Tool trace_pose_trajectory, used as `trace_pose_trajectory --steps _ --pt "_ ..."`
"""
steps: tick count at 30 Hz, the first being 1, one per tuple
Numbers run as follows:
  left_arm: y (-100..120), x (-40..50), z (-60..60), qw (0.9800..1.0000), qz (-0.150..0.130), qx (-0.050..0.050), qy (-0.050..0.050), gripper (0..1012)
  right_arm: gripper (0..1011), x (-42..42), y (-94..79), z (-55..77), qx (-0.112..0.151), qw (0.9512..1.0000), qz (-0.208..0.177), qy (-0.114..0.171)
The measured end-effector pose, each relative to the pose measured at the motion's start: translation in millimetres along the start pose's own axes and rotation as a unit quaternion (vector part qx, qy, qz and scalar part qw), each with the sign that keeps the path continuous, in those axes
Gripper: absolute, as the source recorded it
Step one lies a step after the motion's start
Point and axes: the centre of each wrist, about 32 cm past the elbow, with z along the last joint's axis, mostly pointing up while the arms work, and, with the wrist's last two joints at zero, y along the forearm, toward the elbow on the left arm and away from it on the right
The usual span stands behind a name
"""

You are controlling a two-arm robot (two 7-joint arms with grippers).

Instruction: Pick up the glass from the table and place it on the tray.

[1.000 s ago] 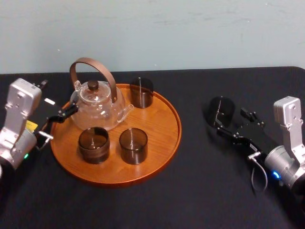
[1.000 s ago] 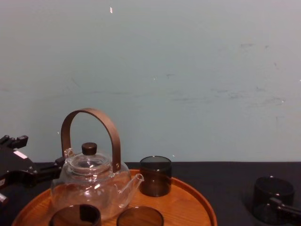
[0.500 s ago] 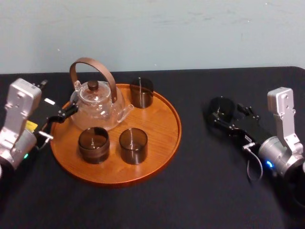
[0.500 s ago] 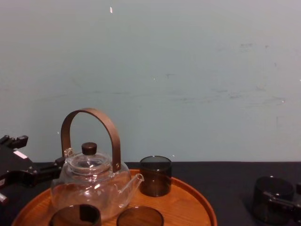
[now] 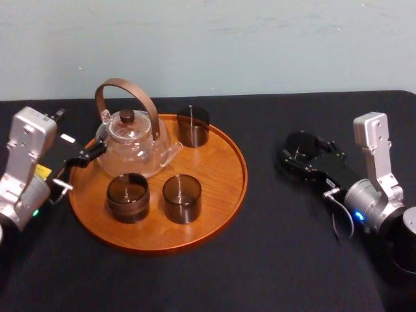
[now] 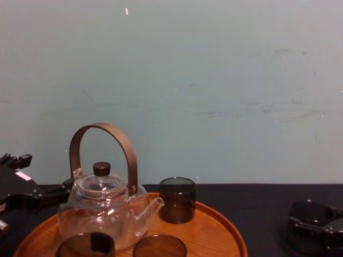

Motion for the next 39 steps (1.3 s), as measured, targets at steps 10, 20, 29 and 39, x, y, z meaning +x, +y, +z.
trace_pose_trajectory --steps 10,20,29,39 --pt "0 0.0 0.0 1.0000 0.000 0.000 0.000 1001 1002 4.5 9.4 -2.2 -0.010 0.9999 0.005 0.005" --pt "0 0.0 0.0 1.0000 0.000 0.000 0.000 1001 1002 5.8 15.3 -2.0 -0.019 0.9998 0.009 0.003" --pt "0 0.0 0.0 1.0000 0.000 0.000 0.000 1001 1002 5.2 16.9 -1.8 -0.023 0.9997 0.006 0.002" --pt "0 0.0 0.0 1.0000 0.000 0.000 0.000 1001 906 5.5 16.6 -1.7 -0.023 0.9997 0.006 0.002"
